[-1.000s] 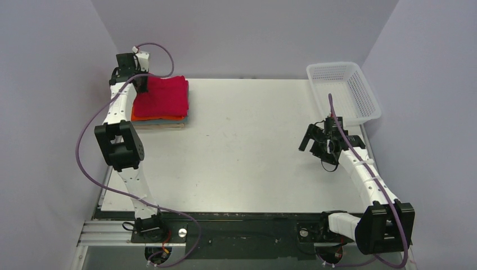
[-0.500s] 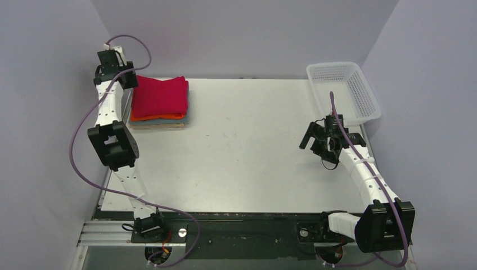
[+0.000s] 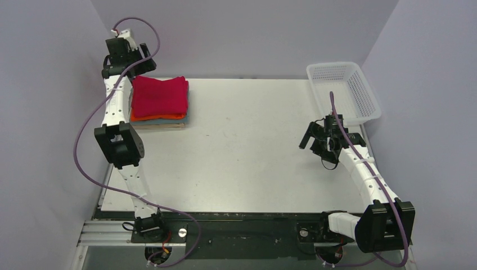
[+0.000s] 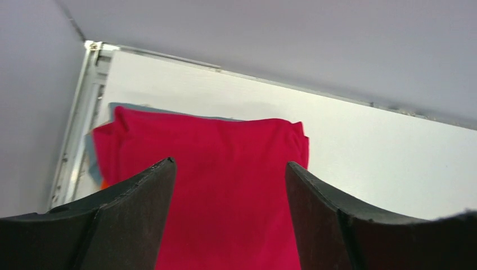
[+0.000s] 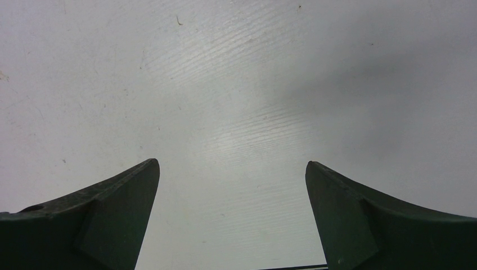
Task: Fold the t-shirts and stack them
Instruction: Put the neatly folded tshirt into the corner of the board with the left arm
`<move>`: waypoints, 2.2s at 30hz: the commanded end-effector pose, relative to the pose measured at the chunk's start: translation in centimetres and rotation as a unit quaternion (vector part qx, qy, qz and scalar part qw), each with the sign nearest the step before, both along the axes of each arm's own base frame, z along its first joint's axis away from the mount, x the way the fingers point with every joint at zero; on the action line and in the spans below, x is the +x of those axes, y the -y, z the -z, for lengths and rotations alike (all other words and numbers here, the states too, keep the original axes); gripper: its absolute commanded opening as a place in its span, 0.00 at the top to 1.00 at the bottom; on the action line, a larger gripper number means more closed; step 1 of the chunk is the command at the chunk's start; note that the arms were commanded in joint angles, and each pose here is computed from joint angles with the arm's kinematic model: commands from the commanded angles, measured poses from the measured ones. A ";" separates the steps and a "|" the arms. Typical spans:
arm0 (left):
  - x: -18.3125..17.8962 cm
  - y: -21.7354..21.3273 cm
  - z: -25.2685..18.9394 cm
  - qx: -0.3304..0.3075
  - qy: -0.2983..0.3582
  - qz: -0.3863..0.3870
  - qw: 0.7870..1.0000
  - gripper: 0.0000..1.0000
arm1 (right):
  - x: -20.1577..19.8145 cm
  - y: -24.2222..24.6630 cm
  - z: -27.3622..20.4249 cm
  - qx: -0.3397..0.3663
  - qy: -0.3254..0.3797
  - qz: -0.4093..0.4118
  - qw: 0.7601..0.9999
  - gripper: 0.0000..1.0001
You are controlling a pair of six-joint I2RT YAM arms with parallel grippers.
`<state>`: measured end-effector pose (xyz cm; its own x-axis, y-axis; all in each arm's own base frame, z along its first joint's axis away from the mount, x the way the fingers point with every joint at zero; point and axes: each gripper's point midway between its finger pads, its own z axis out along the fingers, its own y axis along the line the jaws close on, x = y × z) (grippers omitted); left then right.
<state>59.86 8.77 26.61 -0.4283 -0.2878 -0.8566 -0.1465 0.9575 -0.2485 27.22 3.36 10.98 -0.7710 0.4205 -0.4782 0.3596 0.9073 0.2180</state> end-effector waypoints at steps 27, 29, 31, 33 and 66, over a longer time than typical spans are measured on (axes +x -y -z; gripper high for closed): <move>2.6 -4.7 10.2 -0.086 0.004 -0.041 0.995 0.21 | 0.5 -0.6 -0.3 -0.021 -0.013 0.001 1.000 0.02; 2.7 -4.5 8.4 -0.091 0.020 -0.039 0.995 0.21 | 0.6 -0.7 -0.6 -0.020 -0.009 0.000 1.000 0.02; 2.6 -4.3 5.9 -0.097 0.039 -0.040 0.994 0.21 | 0.6 -0.8 -0.8 -0.020 -0.005 -0.002 1.000 0.02; 1.9 -3.7 3.2 -0.101 0.055 -0.039 0.993 0.21 | 0.6 -0.9 -1.1 -0.020 0.000 -0.004 1.000 0.02; -9.3 15.9 13.7 -0.162 -0.038 0.110 0.980 0.18 | -1.8 -0.8 -2.5 -0.025 0.027 -0.025 0.999 0.02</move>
<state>50.31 -6.02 12.15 -0.5938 -0.4225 -0.6848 -0.0275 0.8612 -0.5075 26.26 4.63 13.92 -0.7485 0.3768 -0.5457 0.2993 0.9263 0.2291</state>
